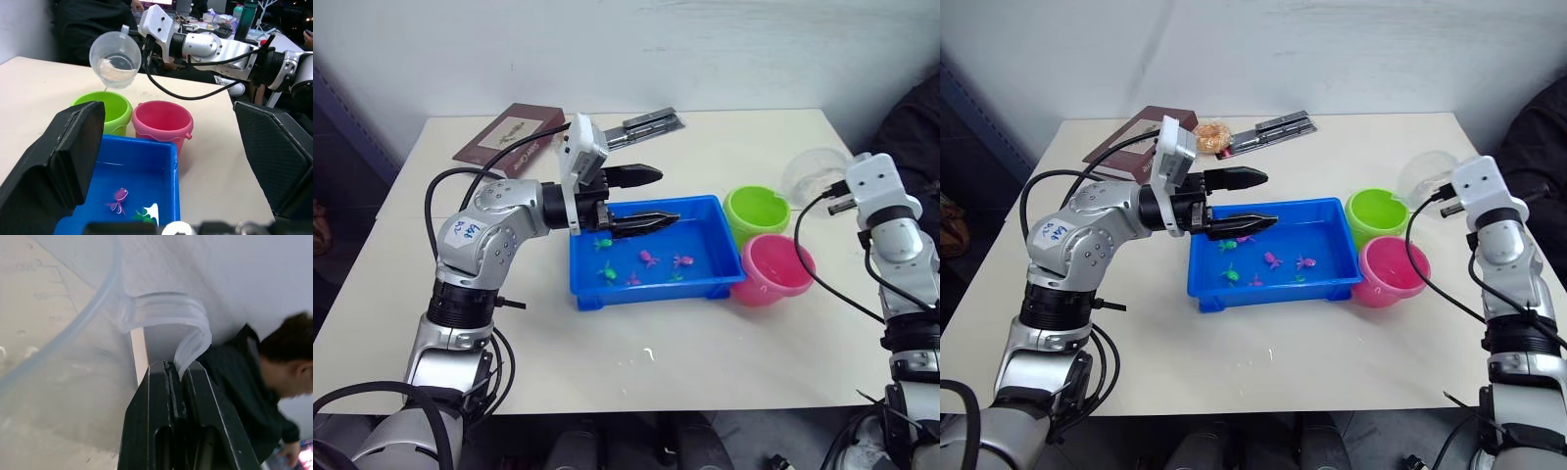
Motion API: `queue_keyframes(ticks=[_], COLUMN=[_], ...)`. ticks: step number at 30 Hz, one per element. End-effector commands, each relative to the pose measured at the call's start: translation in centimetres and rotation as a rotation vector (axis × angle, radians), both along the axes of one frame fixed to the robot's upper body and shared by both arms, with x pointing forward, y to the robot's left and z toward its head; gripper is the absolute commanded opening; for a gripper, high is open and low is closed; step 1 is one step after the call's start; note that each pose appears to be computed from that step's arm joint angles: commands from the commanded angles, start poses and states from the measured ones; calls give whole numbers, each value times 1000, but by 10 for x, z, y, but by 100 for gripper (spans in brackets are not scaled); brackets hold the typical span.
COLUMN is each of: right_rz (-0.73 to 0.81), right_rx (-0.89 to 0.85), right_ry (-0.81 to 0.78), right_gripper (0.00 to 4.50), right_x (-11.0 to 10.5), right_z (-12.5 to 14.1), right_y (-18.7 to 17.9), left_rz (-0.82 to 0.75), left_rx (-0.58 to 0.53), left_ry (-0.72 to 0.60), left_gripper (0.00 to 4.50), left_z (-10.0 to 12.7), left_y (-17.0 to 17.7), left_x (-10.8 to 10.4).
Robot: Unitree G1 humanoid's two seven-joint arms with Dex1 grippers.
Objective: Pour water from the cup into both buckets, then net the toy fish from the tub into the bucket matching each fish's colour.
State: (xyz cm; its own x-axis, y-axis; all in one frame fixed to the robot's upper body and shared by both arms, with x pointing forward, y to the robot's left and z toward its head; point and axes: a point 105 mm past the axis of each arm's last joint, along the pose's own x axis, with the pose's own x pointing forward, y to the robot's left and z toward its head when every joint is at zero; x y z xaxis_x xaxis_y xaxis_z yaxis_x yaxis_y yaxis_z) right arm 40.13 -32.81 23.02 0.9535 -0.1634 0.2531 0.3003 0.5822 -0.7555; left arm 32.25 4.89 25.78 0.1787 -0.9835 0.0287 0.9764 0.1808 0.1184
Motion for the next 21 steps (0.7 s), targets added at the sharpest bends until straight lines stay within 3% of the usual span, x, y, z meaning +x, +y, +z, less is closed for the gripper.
queue_keyframes(ticks=[1, 4, 9, 21], right_rz=[-1, 13, 53, 75], right_rx=[-166, -264, -628, -904], right_ry=[-94, -96, -95, -135], right_gripper=[5, 5, 5, 5], right_x=[1, 7, 17, 21], right_z=[35, 39, 45, 50], right_y=[6, 14, 42, 60], left_rz=[9, 10, 31, 34], left_rx=[-14, -16, -1, 5], left_ry=[-53, -56, -55, -67], left_gripper=[450, 450, 450, 450], left_z=[11, 11, 8, 15], left_y=[2, 1, 9, 18], left_x=[-1, 0, 0, -4])
